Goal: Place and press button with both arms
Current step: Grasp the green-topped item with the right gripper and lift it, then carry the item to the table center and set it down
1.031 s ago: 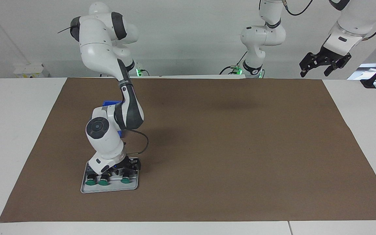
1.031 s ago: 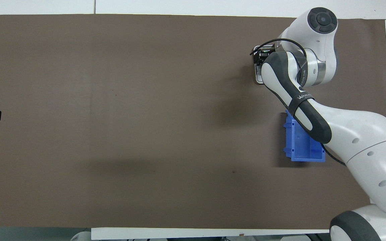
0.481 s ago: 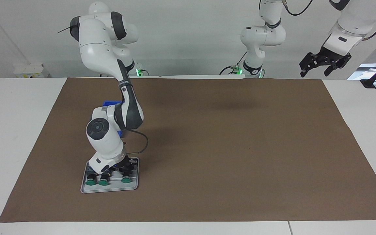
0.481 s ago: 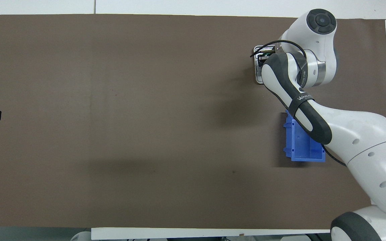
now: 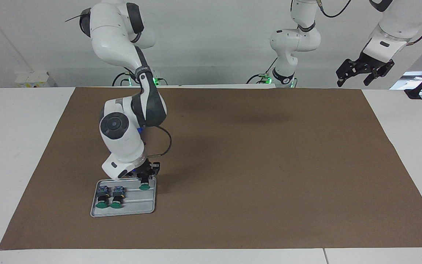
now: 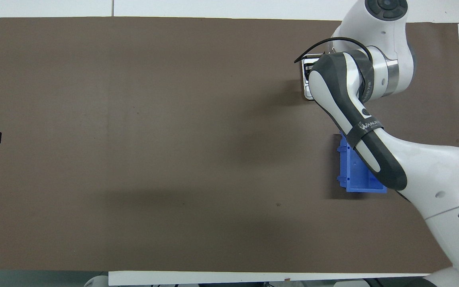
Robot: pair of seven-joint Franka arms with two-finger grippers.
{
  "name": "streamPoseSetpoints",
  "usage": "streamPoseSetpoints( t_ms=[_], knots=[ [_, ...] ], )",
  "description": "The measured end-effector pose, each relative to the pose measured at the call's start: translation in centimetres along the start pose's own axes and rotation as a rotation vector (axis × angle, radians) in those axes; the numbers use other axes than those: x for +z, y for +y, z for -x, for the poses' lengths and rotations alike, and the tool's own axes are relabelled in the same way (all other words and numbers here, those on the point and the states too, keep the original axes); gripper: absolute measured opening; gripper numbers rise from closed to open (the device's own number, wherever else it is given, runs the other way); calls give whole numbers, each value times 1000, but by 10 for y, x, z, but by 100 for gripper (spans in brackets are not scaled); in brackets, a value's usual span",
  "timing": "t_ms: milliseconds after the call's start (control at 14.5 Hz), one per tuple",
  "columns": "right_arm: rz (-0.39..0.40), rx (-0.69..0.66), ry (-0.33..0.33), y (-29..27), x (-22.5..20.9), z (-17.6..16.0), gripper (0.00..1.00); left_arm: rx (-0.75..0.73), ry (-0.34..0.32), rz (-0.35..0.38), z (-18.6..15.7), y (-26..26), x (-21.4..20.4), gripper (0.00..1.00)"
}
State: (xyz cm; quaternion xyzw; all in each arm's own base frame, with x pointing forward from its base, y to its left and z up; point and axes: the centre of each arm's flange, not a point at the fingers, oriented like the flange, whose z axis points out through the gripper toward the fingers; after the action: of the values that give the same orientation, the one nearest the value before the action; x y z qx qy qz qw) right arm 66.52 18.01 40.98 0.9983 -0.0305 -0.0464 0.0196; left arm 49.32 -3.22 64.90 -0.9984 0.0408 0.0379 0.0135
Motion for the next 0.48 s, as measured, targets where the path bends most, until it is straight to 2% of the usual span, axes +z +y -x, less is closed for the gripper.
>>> streamPoseSetpoints(
  t_ms=[206,481],
  knots=[
    [6,150,-27,-76,-19,45,42,0,0,0,0,0,0,100],
    [-54,431,-32,-161,-18,88,42,-1,0,0,0,0,0,100]
  ],
)
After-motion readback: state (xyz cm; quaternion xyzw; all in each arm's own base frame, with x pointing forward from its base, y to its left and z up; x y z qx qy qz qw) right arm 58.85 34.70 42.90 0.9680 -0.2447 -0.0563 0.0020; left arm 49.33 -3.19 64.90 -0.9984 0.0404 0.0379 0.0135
